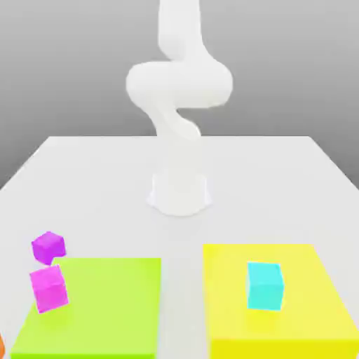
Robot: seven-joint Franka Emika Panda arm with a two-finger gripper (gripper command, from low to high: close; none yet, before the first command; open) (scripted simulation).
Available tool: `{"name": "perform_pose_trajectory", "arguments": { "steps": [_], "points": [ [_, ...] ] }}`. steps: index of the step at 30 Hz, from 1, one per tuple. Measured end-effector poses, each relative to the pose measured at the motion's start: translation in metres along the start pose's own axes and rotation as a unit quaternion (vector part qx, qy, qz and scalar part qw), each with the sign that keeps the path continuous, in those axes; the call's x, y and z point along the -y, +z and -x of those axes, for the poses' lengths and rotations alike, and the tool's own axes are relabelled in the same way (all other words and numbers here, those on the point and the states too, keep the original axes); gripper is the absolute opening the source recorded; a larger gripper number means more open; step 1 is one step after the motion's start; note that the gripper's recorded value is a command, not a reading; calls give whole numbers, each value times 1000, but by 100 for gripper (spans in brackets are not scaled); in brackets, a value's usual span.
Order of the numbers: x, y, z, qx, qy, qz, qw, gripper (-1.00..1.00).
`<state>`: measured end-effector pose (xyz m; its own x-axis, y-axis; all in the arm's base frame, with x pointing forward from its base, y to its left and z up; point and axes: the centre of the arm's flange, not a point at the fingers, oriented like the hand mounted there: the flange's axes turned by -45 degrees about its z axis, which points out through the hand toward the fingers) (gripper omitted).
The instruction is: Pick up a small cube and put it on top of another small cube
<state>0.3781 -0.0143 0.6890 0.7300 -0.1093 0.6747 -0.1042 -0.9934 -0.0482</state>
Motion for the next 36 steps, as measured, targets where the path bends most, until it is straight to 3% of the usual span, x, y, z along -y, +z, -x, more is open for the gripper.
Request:
{"name": "perform_pose_trajectory", "arguments": {
  "steps": [8, 15, 24, 32, 36],
  "points": [
    [-59, 127, -12, 82, 157, 65, 982, 0],
    [-127, 234, 10, 143, 291, 121, 938, 0],
    [-228, 357, 84, 208, 459, 192, 842, 0],
    [-306, 448, 191, 255, 589, 248, 726, 0],
    [-316, 495, 238, 259, 602, 254, 711, 0]
  ]
}}
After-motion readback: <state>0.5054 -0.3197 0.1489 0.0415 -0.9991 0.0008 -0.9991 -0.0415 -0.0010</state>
